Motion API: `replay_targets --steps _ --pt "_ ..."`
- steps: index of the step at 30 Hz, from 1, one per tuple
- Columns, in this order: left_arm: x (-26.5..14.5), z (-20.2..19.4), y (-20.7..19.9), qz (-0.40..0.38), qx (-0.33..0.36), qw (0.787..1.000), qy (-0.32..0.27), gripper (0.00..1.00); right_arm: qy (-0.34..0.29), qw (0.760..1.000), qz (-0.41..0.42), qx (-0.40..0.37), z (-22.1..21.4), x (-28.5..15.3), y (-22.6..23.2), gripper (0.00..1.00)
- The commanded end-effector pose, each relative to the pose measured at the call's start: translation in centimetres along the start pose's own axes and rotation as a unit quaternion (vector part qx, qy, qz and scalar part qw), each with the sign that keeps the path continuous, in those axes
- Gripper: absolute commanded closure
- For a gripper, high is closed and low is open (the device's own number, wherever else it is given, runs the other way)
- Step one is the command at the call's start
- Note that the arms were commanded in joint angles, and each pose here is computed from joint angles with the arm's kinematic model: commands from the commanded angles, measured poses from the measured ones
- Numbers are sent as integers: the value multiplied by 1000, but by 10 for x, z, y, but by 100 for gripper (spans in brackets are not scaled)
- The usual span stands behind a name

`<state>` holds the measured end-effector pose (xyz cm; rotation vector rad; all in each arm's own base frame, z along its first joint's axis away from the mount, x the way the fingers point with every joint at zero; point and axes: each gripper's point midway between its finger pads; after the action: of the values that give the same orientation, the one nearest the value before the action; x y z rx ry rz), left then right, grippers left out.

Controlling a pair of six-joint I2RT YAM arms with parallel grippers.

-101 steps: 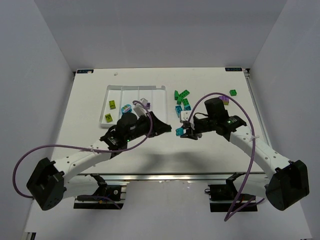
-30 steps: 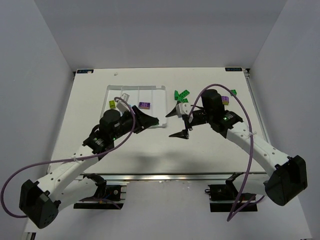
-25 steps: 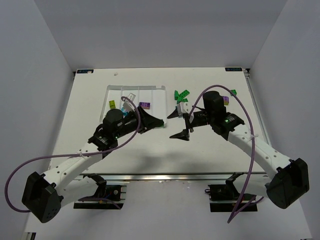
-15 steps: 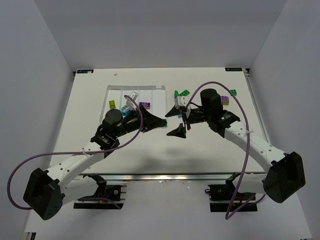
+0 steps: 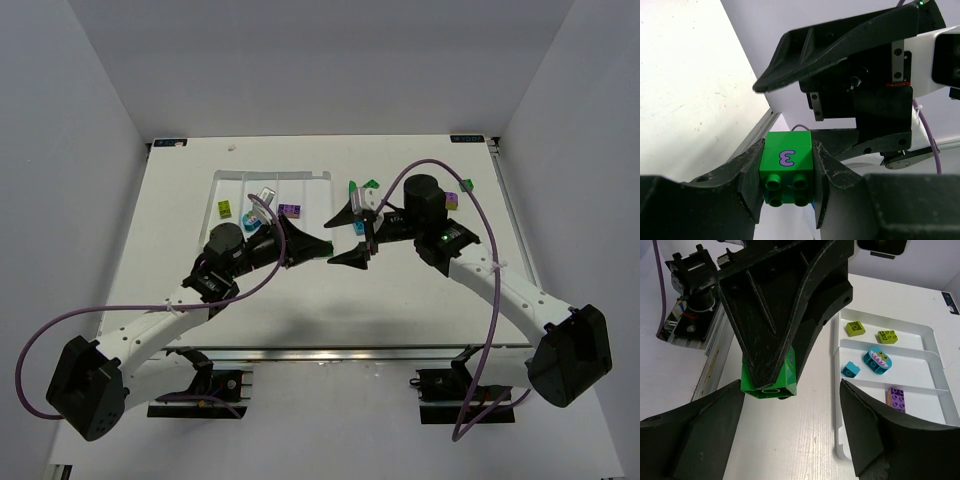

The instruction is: Sort the legos into containers by color

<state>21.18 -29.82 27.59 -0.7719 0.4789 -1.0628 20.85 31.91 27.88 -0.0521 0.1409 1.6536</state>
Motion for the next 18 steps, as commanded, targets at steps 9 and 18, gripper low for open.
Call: replay_targets --steps 9,18 --pt "-3 9 -10 -19 10 1000 -21 100 -25 999 22 -26 26 7 14 47" --pt "-4 13 -12 -19 12 999 -30 100 -17 999 11 -31 23 6 10 51"
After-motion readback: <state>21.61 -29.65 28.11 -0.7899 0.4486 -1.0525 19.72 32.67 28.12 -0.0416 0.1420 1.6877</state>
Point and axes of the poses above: each gripper's point midway between its finger pads, its own x axis out along the fingers, its own y axis along the line the jaws close on, z = x × y, and after that the axes turned 15 degrees about x, right-handed
